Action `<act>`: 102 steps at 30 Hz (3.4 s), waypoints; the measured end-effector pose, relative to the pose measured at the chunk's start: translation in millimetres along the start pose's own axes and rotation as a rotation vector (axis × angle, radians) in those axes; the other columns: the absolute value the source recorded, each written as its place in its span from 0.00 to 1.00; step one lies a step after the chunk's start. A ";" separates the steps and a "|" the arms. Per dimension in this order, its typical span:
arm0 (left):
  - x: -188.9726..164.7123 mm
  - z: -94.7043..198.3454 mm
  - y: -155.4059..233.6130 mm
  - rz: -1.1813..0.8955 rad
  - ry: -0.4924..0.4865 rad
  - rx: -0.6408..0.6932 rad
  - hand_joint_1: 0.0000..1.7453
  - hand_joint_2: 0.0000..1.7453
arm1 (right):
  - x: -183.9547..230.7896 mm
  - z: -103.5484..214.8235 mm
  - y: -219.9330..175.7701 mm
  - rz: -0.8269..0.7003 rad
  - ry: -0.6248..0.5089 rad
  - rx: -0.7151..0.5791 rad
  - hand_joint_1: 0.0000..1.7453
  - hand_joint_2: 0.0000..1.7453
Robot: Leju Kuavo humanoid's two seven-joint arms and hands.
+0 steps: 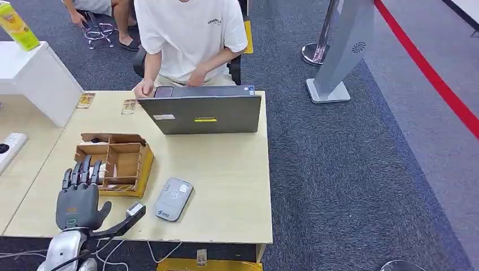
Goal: Pass the card to the sensor for recognition and then transmit it.
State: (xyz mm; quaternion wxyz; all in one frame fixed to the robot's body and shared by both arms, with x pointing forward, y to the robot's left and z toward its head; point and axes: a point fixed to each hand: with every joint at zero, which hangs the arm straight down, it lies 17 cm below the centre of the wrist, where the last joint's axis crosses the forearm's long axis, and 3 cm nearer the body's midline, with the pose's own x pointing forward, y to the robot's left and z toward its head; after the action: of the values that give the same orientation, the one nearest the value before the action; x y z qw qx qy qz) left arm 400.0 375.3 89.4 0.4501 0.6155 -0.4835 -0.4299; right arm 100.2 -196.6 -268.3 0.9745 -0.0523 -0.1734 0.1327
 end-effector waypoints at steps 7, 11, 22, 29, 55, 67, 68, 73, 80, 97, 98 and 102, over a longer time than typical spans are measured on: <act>18.2 -28.1 -3.1 -0.006 -0.021 0.007 0.00 1.00 | 0.4 -0.1 0.5 0.018 0.000 0.004 0.00 0.00; 23.3 -32.9 -8.7 -0.012 -0.033 -0.005 0.00 1.00 | 0.4 -0.1 0.8 0.022 0.000 0.005 0.00 0.00; 39.1 -36.1 -16.4 -0.020 -0.079 -0.017 0.00 1.00 | 1.1 0.0 1.6 0.045 -0.006 0.008 0.00 0.00; 54.1 -31.4 -22.5 -0.020 -0.111 -0.032 0.26 1.00 | 0.9 0.1 1.6 0.045 -0.005 0.008 0.00 0.00; 72.2 -26.5 -28.9 -0.013 -0.189 -0.061 1.00 1.00 | 0.7 0.1 1.7 0.045 -0.005 0.008 0.00 0.00; 60.4 -27.8 -29.5 -0.015 -0.124 -0.064 1.00 1.00 | -0.7 0.1 1.5 0.047 0.003 0.007 0.00 0.00; 61.3 -27.9 -29.3 -0.014 -0.131 -0.062 1.00 1.00 | -0.6 0.1 1.4 0.047 0.003 0.007 0.00 0.00; 65.3 -25.6 -26.5 -0.006 -0.147 -0.053 0.00 1.00 | -0.3 0.1 1.3 0.046 0.001 0.007 0.00 0.00; 62.7 -17.7 -3.6 0.007 -0.117 -0.028 0.00 1.00 | -0.4 -0.4 -1.8 0.026 0.002 -0.009 0.00 0.00; 74.8 -10.2 31.5 0.033 -0.143 0.015 0.00 1.00 | -0.8 -0.4 -3.1 -0.006 0.003 -0.017 0.00 0.00; 74.8 -10.2 31.5 0.033 -0.143 0.015 0.00 1.00 | -0.8 -0.4 -3.1 -0.006 0.003 -0.017 0.00 0.00; 74.8 -10.2 31.5 0.033 -0.143 0.015 0.00 1.00 | -0.8 -0.4 -3.1 -0.006 0.003 -0.017 0.00 0.00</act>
State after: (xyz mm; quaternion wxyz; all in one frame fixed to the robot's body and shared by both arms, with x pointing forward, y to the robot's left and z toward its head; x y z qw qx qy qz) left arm 415.5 299.2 115.2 0.4169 0.5784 -0.5277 -0.4618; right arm 100.4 -199.8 -268.4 0.9747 -0.0600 -0.1730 0.1281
